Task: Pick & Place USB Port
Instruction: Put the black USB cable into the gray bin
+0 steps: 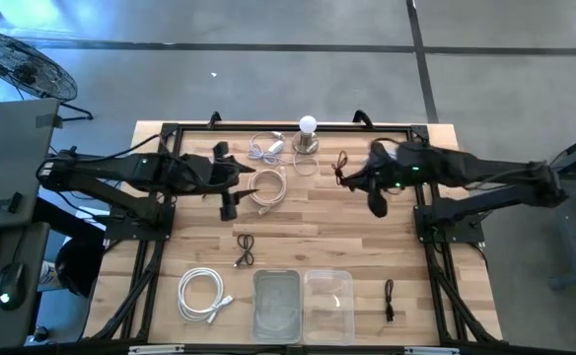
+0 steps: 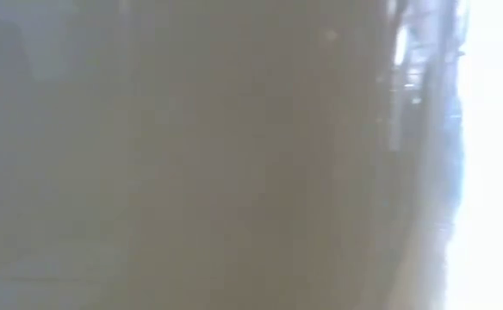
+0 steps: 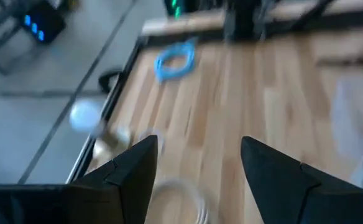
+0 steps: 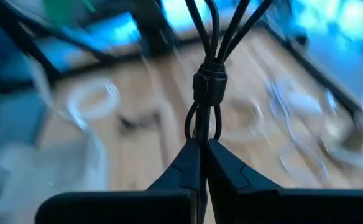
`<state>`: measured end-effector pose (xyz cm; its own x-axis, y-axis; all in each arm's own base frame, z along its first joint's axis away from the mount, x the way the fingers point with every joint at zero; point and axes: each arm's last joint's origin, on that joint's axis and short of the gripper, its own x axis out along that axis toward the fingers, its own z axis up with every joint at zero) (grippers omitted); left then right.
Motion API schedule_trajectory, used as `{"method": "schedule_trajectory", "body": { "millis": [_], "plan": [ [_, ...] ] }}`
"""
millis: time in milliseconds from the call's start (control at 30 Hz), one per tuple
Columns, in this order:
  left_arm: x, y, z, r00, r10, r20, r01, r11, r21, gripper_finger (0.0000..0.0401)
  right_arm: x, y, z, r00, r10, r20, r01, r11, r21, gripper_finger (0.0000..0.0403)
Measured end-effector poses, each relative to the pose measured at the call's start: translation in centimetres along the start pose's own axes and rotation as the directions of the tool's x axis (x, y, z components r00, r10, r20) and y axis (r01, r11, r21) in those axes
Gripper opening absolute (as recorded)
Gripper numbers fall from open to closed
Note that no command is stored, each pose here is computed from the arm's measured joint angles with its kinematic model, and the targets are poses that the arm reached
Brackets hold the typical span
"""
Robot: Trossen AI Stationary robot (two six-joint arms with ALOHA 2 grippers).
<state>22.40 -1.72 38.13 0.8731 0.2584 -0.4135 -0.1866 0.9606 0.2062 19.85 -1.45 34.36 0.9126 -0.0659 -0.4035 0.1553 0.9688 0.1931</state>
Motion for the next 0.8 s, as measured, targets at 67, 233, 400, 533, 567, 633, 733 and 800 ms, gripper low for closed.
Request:
{"method": "schedule_trajectory", "body": {
  "millis": [67,233,400,533,567,633,733,800],
  "plan": [
    [0.4,0.1,0.6,0.998,-0.031,0.058,0.032,0.999,-0.019,0.0227,-0.5,0.8,0.6,0.996,0.050,0.070,-0.048,0.998,-0.027,0.0001],
    [1.3,0.9,1.9,0.971,-0.133,0.196,0.146,0.988,-0.051,0.0227,0.7,2.3,0.9,0.986,0.120,0.115,-0.111,0.990,-0.082,0.0001],
    [2.0,1.4,2.7,0.935,-0.210,0.287,0.227,0.974,-0.027,0.0227,2.6,3.7,1.7,0.983,0.151,0.101,-0.137,0.981,-0.137,0.0001],
    [3.1,1.2,2.9,0.917,-0.251,0.309,0.269,0.963,-0.014,0.0227,4.1,4.9,3.3,0.985,0.162,0.057,-0.148,0.968,-0.201,0.0000],
    [3.4,1.1,3.0,0.910,-0.262,0.321,0.279,0.960,-0.010,0.0227,4.4,5.2,3.9,0.984,0.166,0.057,-0.150,0.965,-0.215,0.0000],
    [3.8,0.9,3.2,0.895,-0.295,0.336,0.312,0.950,0.002,0.0227,5.0,5.8,4.9,0.983,0.173,0.055,-0.154,0.958,-0.243,0.0000],
    [4.5,0.6,3.3,0.878,-0.329,0.348,0.346,0.938,0.014,0.0227,5.5,6.4,6.4,0.985,0.165,0.051,-0.144,0.949,-0.282,0.0000],
    [4.7,0.5,3.1,0.881,-0.332,0.336,0.348,0.937,0.013,0.0227,5.8,6.6,7.0,0.988,0.154,0.017,-0.142,0.944,-0.298,0.0000]
  ]
}}
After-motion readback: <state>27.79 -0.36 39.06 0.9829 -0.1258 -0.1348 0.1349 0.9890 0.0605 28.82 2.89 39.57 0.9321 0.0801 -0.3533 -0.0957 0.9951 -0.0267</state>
